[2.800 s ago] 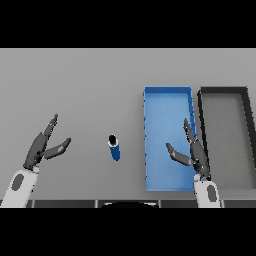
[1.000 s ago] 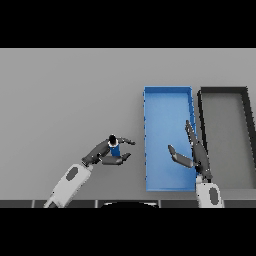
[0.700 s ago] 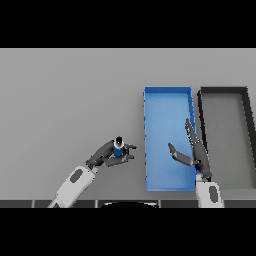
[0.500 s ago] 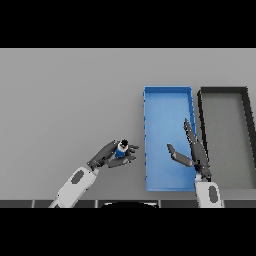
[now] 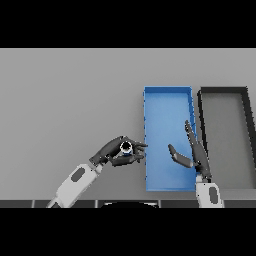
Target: Pick up the blue pipe and place it into the blue bin.
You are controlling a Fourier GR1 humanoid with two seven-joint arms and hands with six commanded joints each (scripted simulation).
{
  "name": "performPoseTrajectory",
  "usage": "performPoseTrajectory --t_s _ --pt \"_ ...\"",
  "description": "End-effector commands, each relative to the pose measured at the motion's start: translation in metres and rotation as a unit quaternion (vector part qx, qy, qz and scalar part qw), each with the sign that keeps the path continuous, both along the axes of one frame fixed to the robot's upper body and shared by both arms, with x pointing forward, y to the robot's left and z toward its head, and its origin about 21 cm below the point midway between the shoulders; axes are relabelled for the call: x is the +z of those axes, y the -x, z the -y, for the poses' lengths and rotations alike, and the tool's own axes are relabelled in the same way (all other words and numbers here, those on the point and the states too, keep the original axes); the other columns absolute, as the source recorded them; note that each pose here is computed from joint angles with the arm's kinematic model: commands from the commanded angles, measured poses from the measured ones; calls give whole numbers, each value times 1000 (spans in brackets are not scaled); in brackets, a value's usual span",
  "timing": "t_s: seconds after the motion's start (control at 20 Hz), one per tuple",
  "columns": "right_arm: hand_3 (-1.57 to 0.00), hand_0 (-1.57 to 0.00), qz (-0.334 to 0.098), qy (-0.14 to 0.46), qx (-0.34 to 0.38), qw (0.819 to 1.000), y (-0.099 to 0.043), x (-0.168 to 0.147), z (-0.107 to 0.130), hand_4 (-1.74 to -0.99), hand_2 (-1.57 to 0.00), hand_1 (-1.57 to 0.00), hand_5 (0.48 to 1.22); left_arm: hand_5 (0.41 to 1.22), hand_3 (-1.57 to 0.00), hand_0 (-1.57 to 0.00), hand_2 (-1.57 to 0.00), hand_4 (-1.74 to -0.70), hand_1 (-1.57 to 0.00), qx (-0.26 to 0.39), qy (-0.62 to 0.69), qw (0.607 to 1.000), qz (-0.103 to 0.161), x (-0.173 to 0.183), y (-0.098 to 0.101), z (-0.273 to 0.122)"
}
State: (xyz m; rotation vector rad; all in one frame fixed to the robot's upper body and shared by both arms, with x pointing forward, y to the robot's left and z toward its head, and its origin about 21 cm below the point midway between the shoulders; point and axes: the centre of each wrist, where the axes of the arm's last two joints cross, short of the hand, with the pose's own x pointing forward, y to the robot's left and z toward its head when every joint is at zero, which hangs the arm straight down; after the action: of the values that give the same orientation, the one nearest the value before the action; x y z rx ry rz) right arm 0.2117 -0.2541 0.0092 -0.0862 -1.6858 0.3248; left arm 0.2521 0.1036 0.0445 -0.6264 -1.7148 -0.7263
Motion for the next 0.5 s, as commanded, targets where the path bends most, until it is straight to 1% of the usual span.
performPoseTrajectory --t_s 0.0,0.2,0.3,0.4,0.45 --pt "1 1 4 -3 -1 1000 2 0 2 -1215 1 1 639 1216 -1445 -1558 -1561 -1724 -1560 -2 -5 1000 -4 3 -1 -1" --pt "1 1 -6 1 -9 1000 -1 -1 4 -1186 1 1 629 1219 -1441 -1566 -1567 -1727 -1566 -13 -19 1000 -7 8 -2 6" --pt "1 1 -7 -4 -11 1000 0 -2 4 -1177 1 1 629 1219 -1442 -1568 -1568 -1729 -1568 -17 -18 1000 -10 7 1 4" --pt "1 1 -6 -5 -11 1000 1 -3 3 -1178 1 1 629 1219 -1443 -1569 -1569 -1730 -1569 -15 -20 1000 -13 9 -1 4" --pt "1 1 -3 -8 -11 1000 6 -4 4 -1186 1 1 629 1219 -1443 -1569 -1570 -1730 -1569 -15 -22 1000 -16 6 0 5"
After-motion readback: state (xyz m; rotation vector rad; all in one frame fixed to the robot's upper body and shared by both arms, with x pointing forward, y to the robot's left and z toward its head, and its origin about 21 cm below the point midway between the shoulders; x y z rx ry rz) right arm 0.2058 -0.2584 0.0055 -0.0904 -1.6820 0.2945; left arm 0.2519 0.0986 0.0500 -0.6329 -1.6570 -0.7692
